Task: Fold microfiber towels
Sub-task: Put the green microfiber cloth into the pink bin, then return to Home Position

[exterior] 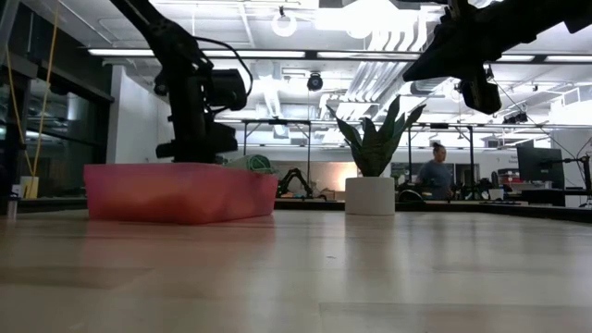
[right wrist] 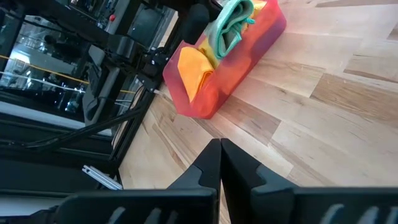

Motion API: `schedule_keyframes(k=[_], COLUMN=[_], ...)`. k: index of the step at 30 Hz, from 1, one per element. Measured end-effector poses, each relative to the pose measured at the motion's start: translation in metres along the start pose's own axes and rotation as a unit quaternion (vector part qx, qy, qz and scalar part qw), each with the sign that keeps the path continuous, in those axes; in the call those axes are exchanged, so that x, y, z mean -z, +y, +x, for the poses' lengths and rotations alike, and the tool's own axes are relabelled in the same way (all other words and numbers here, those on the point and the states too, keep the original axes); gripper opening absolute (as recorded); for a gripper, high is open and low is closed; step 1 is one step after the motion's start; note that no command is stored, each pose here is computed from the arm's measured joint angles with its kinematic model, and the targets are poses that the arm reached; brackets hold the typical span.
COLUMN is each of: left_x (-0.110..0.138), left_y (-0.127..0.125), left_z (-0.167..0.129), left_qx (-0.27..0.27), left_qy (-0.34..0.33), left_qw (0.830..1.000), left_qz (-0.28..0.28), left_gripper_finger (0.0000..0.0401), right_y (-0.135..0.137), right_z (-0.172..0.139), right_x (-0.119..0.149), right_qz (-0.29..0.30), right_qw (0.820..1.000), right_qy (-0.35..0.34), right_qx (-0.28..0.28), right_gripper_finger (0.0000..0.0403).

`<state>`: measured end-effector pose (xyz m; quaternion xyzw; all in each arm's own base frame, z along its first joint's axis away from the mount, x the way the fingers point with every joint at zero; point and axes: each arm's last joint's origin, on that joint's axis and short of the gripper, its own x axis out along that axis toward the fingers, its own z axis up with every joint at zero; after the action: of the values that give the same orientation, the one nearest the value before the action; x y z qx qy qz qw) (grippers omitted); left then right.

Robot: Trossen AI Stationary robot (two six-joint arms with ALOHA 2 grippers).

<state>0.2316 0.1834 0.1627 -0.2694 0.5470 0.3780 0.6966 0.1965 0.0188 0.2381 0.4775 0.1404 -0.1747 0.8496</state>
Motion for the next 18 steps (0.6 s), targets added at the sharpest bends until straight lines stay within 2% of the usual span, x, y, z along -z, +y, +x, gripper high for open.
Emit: schedule_keyframes(k=[4, 7, 13, 18], left_x=[0.000, -0.004, -0.018, -0.020], left_y=[0.000, 0.001, 0.004, 0.008], left_z=[0.001, -0.009, -0.055, -0.102], left_qx=[0.001, 0.008, 0.026, 0.046], left_qy=[0.001, -0.008, -0.093, -0.174], left_qw=[1.000, 1.000, 0.995, 0.983], left_qz=[0.003, 0.004, 0.004, 0.018], left_gripper_finger=[0.0000, 0.0000, 0.0000, 0.0000], right_y=[0.000, 0.000, 0.000, 0.003], right_z=[0.000, 0.000, 0.000, 0.000], right_x=[0.000, 0.000, 0.000, -0.003], right_qz=[0.000, 0.000, -0.003, -0.034], right_qw=[1.000, 1.000, 1.000, 0.999], right_qy=[0.000, 0.000, 0.000, -0.024], right_qx=[0.000, 0.000, 0.000, -0.010], right_gripper_finger=[0.0000, 0.0000, 0.0000, 0.0000])
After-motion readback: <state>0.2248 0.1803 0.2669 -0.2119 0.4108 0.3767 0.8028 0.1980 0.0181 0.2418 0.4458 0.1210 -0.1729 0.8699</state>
